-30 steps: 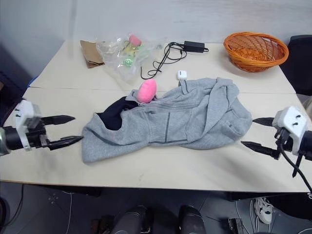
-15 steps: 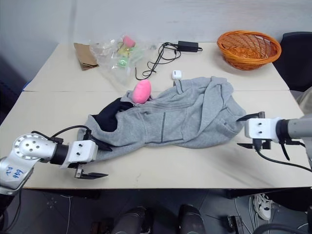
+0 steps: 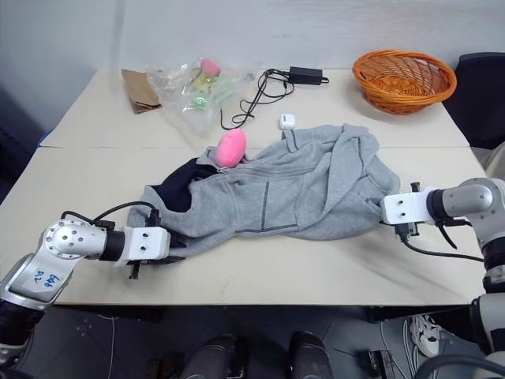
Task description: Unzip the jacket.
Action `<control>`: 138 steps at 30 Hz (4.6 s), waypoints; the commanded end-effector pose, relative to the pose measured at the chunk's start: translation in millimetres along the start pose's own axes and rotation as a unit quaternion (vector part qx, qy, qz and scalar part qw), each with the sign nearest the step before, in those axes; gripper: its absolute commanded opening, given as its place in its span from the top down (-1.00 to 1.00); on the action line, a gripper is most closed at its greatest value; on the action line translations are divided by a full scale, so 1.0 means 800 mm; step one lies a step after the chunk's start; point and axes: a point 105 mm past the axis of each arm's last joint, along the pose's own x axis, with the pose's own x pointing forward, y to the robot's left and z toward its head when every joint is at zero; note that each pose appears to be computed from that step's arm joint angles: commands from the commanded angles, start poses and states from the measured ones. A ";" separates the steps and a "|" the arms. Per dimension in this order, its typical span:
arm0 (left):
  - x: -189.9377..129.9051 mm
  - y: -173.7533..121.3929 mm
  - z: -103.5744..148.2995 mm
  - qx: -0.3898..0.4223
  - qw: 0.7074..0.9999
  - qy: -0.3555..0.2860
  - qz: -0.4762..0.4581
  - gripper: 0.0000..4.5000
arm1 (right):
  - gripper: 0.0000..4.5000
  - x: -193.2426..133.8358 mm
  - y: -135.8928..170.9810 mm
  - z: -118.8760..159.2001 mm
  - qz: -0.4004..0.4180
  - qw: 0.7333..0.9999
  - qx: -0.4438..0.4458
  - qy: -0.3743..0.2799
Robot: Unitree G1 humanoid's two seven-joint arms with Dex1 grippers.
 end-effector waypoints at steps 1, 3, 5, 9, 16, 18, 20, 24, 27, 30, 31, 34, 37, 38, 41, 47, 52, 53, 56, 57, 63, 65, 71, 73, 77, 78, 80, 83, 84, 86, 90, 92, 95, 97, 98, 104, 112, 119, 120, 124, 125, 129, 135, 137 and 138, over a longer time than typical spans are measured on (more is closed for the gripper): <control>-0.003 -0.009 -0.015 0.001 1.000 0.021 -0.016 1.00 | 0.99 -0.013 -0.006 0.006 -0.009 1.000 -0.014 -0.012; -0.006 -0.015 -0.035 0.002 0.998 0.056 -0.029 1.00 | 0.99 -0.018 0.006 0.005 0.007 1.000 -0.012 -0.014; -0.016 -0.016 -0.055 0.009 0.996 0.086 -0.035 1.00 | 0.99 -0.030 0.027 0.012 0.036 0.999 0.016 -0.038; -0.033 -0.021 -0.072 0.015 0.993 0.100 -0.055 1.00 | 0.99 -0.050 0.068 0.039 0.081 0.992 0.058 -0.079; -0.084 -0.019 -0.113 0.054 0.983 0.147 -0.097 1.00 | 0.99 -0.067 0.160 0.088 0.131 0.975 0.141 -0.109; -0.093 -0.016 -0.120 0.048 0.982 0.152 -0.105 1.00 | 0.99 -0.062 0.178 0.090 0.119 0.974 0.163 -0.099; -0.095 -0.020 -0.123 0.049 0.979 0.153 -0.122 1.00 | 0.99 -0.057 0.191 0.088 0.107 0.976 0.171 -0.084; -0.079 -0.030 -0.107 0.023 0.985 0.104 -0.137 1.00 | 0.99 -0.053 0.206 0.084 0.093 0.976 0.186 -0.067; -0.068 -0.037 -0.095 0.018 0.986 0.082 -0.145 1.00 | 0.99 -0.054 0.201 0.076 0.065 0.978 0.191 -0.051; -0.068 -0.042 -0.093 0.006 0.986 0.078 -0.151 1.00 | 0.89 -0.061 0.198 0.074 0.070 0.975 0.206 -0.048; -0.069 -0.045 -0.093 -0.001 0.985 0.078 -0.154 1.00 | 0.76 -0.065 0.195 0.073 0.072 0.974 0.211 -0.045; -0.078 -0.052 -0.090 -0.022 0.983 0.075 -0.166 0.68 | 0.39 -0.083 0.177 0.074 0.067 0.971 0.226 -0.050; -0.086 -0.056 -0.087 -0.033 0.982 0.076 -0.169 0.28 | -0.02 -0.097 0.156 0.075 0.050 0.972 0.222 -0.057; -0.088 -0.055 -0.087 -0.035 0.983 0.076 -0.166 0.14 | -0.16 -0.101 0.149 0.075 0.046 0.973 0.220 -0.058; -0.100 -0.054 -0.076 -0.062 0.984 0.065 -0.151 -0.29 | -0.62 -0.117 0.114 0.074 0.018 0.979 0.195 -0.062; -0.124 -0.034 0.013 -0.140 0.976 -0.073 -0.148 -0.70 | -0.93 -0.112 0.078 0.060 -0.003 0.992 0.124 -0.038; -0.131 -0.017 0.106 -0.164 0.946 -0.216 -0.177 -0.70 | -0.93 -0.064 0.056 0.035 -0.047 0.999 0.014 -0.001; -0.130 -0.018 0.114 -0.166 0.942 -0.225 -0.185 -0.70 | -0.93 -0.056 0.054 0.032 -0.049 0.999 0.001 0.000; -0.124 -0.014 0.124 -0.159 0.939 -0.233 -0.198 -0.70 | -0.93 -0.030 0.048 0.034 -0.063 0.998 -0.006 -0.022; -0.121 -0.012 0.125 -0.156 0.940 -0.232 -0.197 -0.70 | -0.93 -0.024 0.047 0.035 -0.064 0.998 -0.008 -0.026; -0.108 0.003 0.131 -0.141 0.941 -0.242 -0.189 -0.72 | -0.22 -0.015 0.035 0.048 -0.077 0.995 -0.001 -0.063; -0.105 0.006 0.130 -0.138 0.943 -0.240 -0.185 -0.72 | 0.05 -0.020 0.030 0.055 -0.083 0.993 0.009 -0.078; -0.101 0.008 0.124 -0.131 0.946 -0.236 -0.182 -0.72 | 0.93 -0.046 0.026 0.082 -0.073 0.988 0.048 -0.125; -0.100 0.009 0.123 -0.128 0.947 -0.234 -0.181 -0.72 | 0.98 -0.053 0.024 0.091 -0.073 0.984 0.069 -0.144; -0.097 0.011 0.120 -0.122 0.948 -0.231 -0.180 -0.72 | 0.98 -0.094 0.031 0.151 -0.014 0.943 0.189 -0.272; -0.097 0.011 0.119 -0.121 0.949 -0.229 -0.180 -0.72 | 0.98 -0.105 0.040 0.167 0.019 0.930 0.213 -0.299; -0.095 0.012 0.118 -0.120 0.949 -0.229 -0.180 -0.72 | 0.98 -0.119 0.059 0.190 0.076 0.909 0.248 -0.326; -0.093 0.013 0.117 -0.118 0.949 -0.228 -0.181 -0.72 | 0.98 -0.124 0.093 0.212 0.145 0.885 0.291 -0.334; -0.092 0.013 0.116 -0.117 0.950 -0.227 -0.181 -0.72 | 0.98 -0.120 0.104 0.215 0.156 0.883 0.297 -0.327; -0.089 0.014 0.114 -0.115 0.950 -0.224 -0.182 -0.72 | 0.98 -0.110 0.128 0.222 0.180 0.882 0.305 -0.312; -0.085 0.016 0.109 -0.114 0.952 -0.218 -0.181 -0.72 | 0.98 -0.097 0.180 0.246 0.239 0.861 0.327 -0.309; -0.085 0.017 0.107 -0.114 0.953 -0.217 -0.180 -0.72 | 0.98 -0.092 0.195 0.249 0.247 0.860 0.330 -0.301; -0.085 0.018 0.104 -0.114 0.954 -0.213 -0.177 -0.72 | 0.98 -0.085 0.209 0.255 0.250 0.860 0.333 -0.295; -0.085 0.019 0.102 -0.115 0.955 -0.210 -0.173 -0.72 | 0.98 -0.081 0.209 0.256 0.233 0.869 0.323 -0.292; -0.085 0.019 0.101 -0.116 0.956 -0.209 -0.171 -0.72 | 0.98 -0.076 0.204 0.254 0.211 0.878 0.321 -0.285; -0.085 0.027 0.098 -0.126 0.956 -0.211 -0.158 -0.72 | 0.66 -0.095 0.201 0.257 0.269 0.850 0.347 -0.292; -0.085 0.093 0.116 -0.164 0.948 -0.271 -0.045 -0.72 | -0.56 -0.130 0.152 0.250 0.230 0.875 0.301 -0.301; -0.049 0.205 0.143 -0.305 0.896 -0.300 0.117 -0.72 | -0.88 -0.154 0.045 0.223 0.044 0.899 0.281 -0.334; -0.035 0.212 0.142 -0.313 0.900 -0.274 0.132 -0.72 | -0.88 -0.151 0.028 0.221 0.007 0.897 0.284 -0.339; 0.004 0.228 0.138 -0.334 0.905 -0.207 0.165 -0.72 | -0.88 -0.129 -0.001 0.230 -0.049 0.888 0.291 -0.353; 0.011 0.230 0.136 -0.334 0.907 -0.192 0.168 -0.72 | -0.88 -0.124 -0.002 0.234 -0.053 0.888 0.287 -0.354; 0.040 0.225 0.132 -0.306 0.926 -0.145 0.164 -0.72 | -0.88 -0.110 -0.015 0.238 -0.087 0.882 0.293 -0.359; 0.066 0.217 0.136 -0.293 0.935 -0.132 0.147 -0.48 | -0.90 -0.104 -0.024 0.239 -0.111 0.877 0.295 -0.363; 0.071 0.214 0.138 -0.298 0.934 -0.137 0.140 -0.23 | -0.90 -0.101 -0.026 0.238 -0.121 0.875 0.298 -0.362; 0.072 0.213 0.139 -0.299 0.934 -0.138 0.140 -0.04 | -0.90 -0.100 -0.027 0.237 -0.124 0.874 0.300 -0.363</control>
